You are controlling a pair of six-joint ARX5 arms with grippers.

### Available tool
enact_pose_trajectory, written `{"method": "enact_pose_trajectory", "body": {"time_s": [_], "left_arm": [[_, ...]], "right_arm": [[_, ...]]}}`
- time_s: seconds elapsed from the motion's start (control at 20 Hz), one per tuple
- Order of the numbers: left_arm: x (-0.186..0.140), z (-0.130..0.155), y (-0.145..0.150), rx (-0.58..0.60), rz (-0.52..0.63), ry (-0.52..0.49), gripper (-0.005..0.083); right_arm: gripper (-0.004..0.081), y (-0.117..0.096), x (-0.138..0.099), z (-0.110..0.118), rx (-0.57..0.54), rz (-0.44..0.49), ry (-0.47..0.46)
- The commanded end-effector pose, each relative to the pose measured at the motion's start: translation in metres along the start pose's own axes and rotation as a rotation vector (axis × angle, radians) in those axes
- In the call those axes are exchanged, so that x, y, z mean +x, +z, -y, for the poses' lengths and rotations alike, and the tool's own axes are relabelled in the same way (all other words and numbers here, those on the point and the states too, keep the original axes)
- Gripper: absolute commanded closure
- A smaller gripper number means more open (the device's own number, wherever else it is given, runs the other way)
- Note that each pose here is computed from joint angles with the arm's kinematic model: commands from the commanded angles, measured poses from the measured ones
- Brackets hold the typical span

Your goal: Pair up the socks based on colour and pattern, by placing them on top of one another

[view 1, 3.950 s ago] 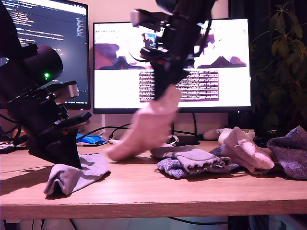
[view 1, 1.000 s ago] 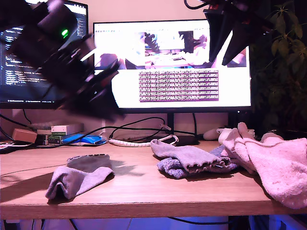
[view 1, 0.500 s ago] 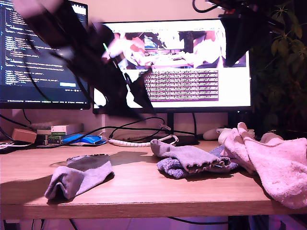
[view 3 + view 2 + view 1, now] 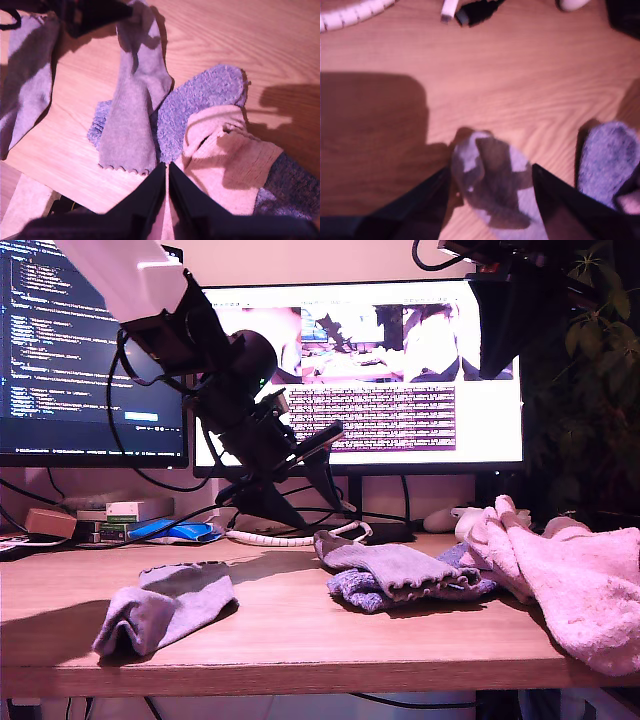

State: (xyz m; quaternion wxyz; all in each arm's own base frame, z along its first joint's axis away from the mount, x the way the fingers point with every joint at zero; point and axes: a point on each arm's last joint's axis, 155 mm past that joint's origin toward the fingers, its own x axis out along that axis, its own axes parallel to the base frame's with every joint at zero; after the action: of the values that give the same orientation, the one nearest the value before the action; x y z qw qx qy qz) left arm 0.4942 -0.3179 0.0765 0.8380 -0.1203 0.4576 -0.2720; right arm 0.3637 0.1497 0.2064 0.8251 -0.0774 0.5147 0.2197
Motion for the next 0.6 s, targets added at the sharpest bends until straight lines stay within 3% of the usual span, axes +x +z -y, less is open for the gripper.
{"method": "enact_pose_trajectory", "body": {"time_s": [0.0, 0.15, 0.4, 0.55], "left_arm": [[0.025, -0.011, -0.027, -0.012, -0.064, 0.022, 0.0339], [0.026, -0.01, -0.029, -0.01, -0.069, 0.022, 0.0448], [0.026, -0.01, -0.027, 0.001, -0.061, 0.029, 0.0801], [0.013, 0.007, -0.027, 0.067, -0.102, -0.028, 0.0796]], "right_arm": [[0.078, 0.003, -0.002, 0.002, -0.004, 0.015, -0.001], [0.078, 0.003, -0.002, 0.003, -0.002, 0.016, -0.002], [0.078, 0.002, -0.002, 0.002, -0.001, 0.009, -0.001], [0.078, 0.001, -0.002, 0.002, -0.002, 0.008, -0.001]]}}
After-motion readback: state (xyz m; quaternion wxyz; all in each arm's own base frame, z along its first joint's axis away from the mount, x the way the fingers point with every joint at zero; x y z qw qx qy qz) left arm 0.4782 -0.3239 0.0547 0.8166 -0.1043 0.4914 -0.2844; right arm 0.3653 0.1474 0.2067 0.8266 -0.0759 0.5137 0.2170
